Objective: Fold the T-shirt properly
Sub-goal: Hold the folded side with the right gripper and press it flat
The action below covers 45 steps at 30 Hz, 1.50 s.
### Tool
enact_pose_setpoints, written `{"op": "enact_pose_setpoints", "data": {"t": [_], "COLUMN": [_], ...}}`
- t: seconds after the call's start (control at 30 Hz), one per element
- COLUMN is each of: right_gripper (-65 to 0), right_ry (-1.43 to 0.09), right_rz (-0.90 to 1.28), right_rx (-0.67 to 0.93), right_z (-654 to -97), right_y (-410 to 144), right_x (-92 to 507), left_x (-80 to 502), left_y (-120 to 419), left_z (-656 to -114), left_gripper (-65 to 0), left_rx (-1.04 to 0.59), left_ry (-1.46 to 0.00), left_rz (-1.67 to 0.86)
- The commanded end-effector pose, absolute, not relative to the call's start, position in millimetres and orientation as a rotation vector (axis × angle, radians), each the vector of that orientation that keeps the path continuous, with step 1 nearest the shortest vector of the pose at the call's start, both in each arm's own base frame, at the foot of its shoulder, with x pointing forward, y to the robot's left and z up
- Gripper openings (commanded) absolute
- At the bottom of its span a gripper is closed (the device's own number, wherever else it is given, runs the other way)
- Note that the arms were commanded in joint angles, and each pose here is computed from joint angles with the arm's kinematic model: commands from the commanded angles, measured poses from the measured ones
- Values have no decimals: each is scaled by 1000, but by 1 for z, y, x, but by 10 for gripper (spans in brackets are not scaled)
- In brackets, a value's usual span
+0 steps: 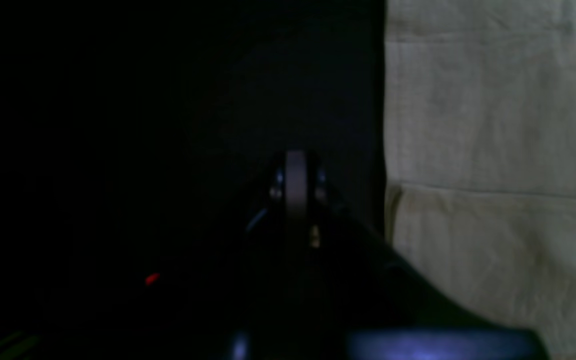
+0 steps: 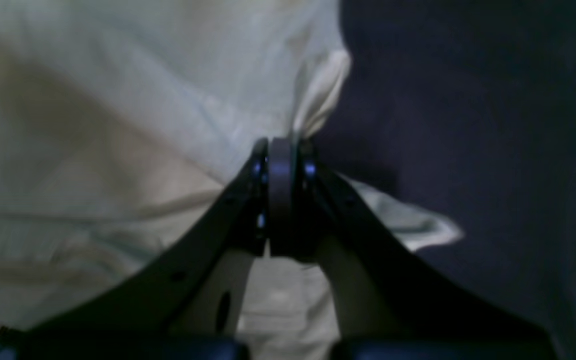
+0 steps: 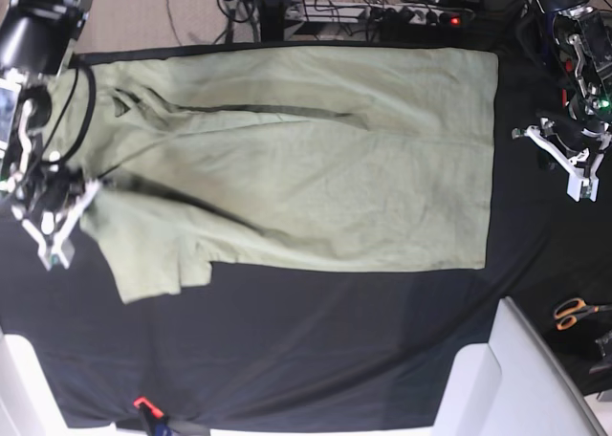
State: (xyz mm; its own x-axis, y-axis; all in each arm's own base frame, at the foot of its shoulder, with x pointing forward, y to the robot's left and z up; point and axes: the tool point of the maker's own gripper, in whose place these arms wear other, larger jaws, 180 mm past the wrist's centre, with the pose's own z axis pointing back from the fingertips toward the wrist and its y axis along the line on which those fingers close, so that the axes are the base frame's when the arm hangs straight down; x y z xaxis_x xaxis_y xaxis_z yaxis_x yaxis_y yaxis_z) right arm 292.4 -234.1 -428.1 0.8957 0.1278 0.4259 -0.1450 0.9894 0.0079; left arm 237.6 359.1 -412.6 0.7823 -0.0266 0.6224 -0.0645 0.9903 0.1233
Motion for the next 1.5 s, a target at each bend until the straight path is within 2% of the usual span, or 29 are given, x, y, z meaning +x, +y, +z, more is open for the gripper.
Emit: {"op": "enact_pose_setpoints", "data": {"t": [0.0,0.23,0.3,0.43,0.5,0.63,0.83,1.03,1.47], "right_gripper": [-650,-636,-548,-252,-182,-210,-210,-210,-212], "right_ry": [-479,-426,-371,-419,-478,-564,-529,-407,-398], "right_rz": [148,46,45,66,76,82,42,-2,-39], "right_rx": [28,66,64,20,5,-10,45,103,157], "right_z": [-417,-431,-434,-412,-395,-369,-386,-427,-452], "right_y": [-236,-232,-232,-236,-232,-234,-252,-261,-256], "right_x": [301,274,264,266,274,306,346,338,337], "left_x": [247,247,247,247,247,247,246,245,242], "left_y": [366,366,366,366,366,362,358,358,358], "left_z": [-399,-399,-399,-399,-399,-402,-405,-405,-407], "left_gripper": [-650,-650,-650,-650,-650,-650,-650,-650,-650], "left_rx": [160,160,160,160,160,150,140,139,139], "left_ry": [-718,-718,-718,-718,-718,-718,-717,-715,-707], "left_rz": [16,16,16,16,18,24,31,31,31]}}
